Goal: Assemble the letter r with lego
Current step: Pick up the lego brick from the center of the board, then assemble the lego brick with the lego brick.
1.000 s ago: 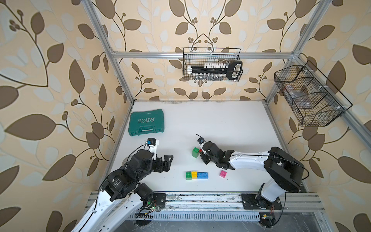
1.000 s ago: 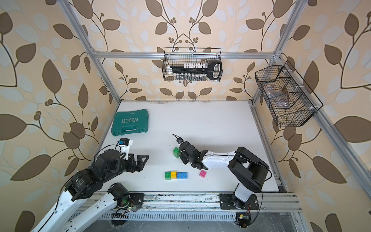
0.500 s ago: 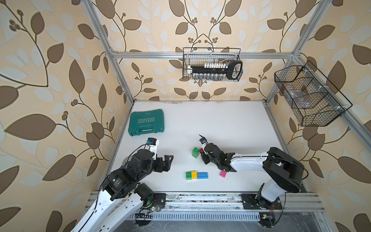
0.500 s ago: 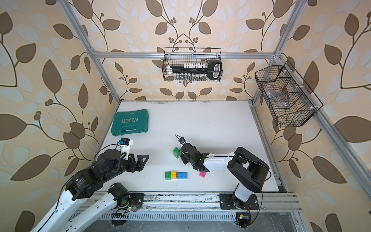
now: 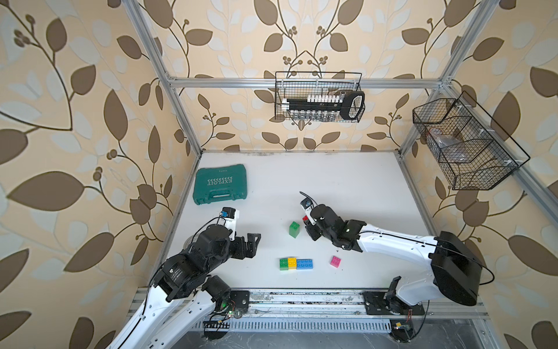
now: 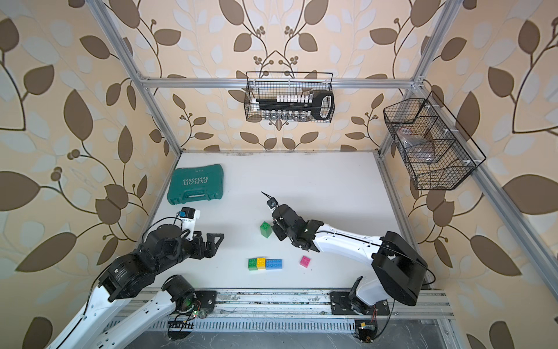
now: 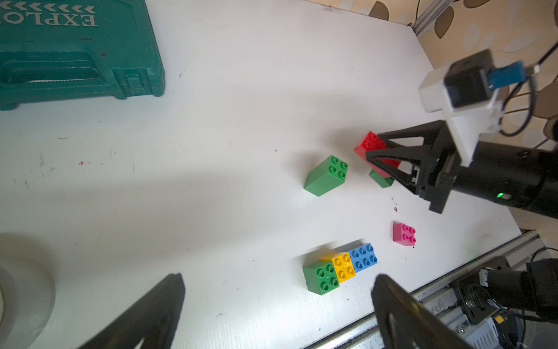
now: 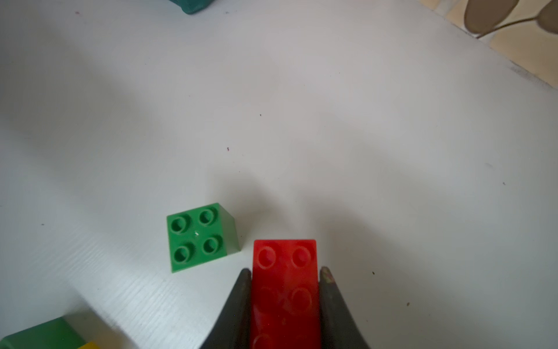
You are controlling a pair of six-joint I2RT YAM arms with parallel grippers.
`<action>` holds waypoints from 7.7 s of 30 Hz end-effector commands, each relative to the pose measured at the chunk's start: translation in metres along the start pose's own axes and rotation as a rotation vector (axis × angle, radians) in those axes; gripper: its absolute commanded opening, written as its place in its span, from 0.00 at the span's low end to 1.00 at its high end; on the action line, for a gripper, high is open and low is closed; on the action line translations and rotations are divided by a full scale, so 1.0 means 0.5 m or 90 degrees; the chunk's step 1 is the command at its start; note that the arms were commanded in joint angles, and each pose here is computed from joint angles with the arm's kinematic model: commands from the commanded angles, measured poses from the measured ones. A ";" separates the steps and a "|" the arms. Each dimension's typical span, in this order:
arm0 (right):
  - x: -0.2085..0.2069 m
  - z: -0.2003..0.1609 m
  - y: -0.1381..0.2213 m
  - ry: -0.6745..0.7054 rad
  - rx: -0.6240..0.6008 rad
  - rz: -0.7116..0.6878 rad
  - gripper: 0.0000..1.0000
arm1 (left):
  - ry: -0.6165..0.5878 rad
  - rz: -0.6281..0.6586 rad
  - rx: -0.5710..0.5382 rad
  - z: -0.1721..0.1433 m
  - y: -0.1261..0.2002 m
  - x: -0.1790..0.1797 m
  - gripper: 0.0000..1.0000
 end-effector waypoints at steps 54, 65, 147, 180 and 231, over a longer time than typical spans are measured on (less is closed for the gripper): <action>0.079 0.058 -0.032 0.108 -0.054 0.192 0.00 | 0.422 -0.098 0.259 0.041 -0.297 -0.066 0.64; 0.075 0.050 -0.042 0.099 -0.040 0.178 0.00 | 0.430 -0.100 0.259 0.043 -0.303 -0.067 0.51; 0.077 -0.119 -0.102 -0.056 0.360 0.196 0.00 | 0.448 -0.094 0.281 0.015 -0.329 -0.052 0.68; 0.131 -0.068 -0.082 0.060 0.343 0.309 0.00 | 0.372 -0.093 0.344 -0.002 -0.385 -0.048 0.59; 0.125 -0.046 -0.034 0.146 0.244 0.380 0.00 | 0.252 -0.146 0.210 0.007 -0.273 -0.064 0.78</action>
Point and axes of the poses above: each gripper's point midway between its finger pads, its own y axis back along the fingers, its own x axis along the line the jaws close on, z = x × y, the point moved 4 cm from there along y, back along the fingers, and after that the axes turned 11 degrees about y, right-handed, at the moved point
